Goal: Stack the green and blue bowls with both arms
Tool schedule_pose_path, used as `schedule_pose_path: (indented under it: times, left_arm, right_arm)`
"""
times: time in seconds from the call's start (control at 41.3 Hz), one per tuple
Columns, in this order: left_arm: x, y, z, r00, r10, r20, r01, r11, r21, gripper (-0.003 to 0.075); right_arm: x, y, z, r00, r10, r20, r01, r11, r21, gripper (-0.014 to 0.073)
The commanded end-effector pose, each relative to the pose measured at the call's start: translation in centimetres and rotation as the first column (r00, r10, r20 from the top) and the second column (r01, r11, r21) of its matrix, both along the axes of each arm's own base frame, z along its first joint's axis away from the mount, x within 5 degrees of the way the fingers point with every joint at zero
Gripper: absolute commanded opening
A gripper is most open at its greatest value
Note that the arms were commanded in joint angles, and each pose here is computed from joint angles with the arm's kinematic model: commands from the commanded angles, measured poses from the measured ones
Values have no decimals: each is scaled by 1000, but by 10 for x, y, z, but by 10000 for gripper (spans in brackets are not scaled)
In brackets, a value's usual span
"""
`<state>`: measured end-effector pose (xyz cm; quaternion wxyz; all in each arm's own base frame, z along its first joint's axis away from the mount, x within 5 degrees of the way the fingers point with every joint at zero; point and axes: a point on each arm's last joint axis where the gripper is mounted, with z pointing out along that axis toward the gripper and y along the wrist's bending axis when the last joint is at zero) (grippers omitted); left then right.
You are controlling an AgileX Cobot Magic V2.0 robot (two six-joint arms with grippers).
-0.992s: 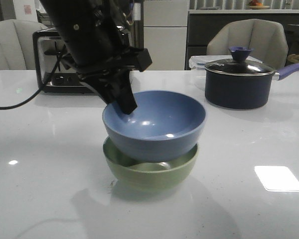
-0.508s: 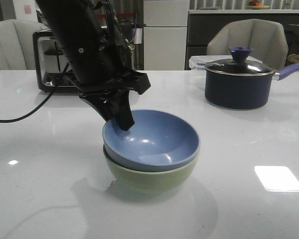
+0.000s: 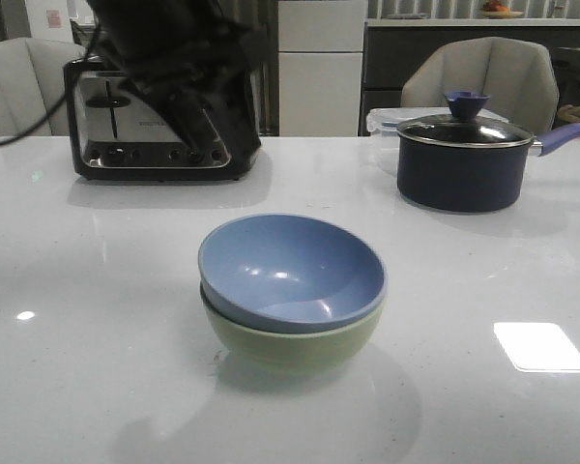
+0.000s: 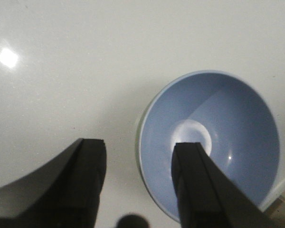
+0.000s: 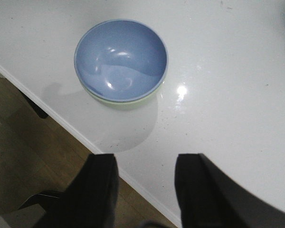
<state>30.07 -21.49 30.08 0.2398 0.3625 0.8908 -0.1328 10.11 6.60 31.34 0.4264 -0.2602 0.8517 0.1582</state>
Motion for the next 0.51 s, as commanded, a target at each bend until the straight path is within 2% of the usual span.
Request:
schedule_pose_path:
  times: [0.0, 0.194, 0.484]
  left_arm:
    - [-27, 12, 47, 993, -3, 116, 12, 996, -83, 398]
    - [-76, 46, 66, 985, 3, 171, 17, 993, -114, 398]
    - [-155, 101, 60, 969, 7, 247, 25, 992, -127, 398]
  right_arm:
    - [3, 1, 13, 997, -10, 83, 7, 999, 35, 400]
    - [3, 1, 13, 997, -10, 83, 7, 999, 35, 400]
    - [3, 1, 13, 996, -10, 84, 7, 999, 36, 400]
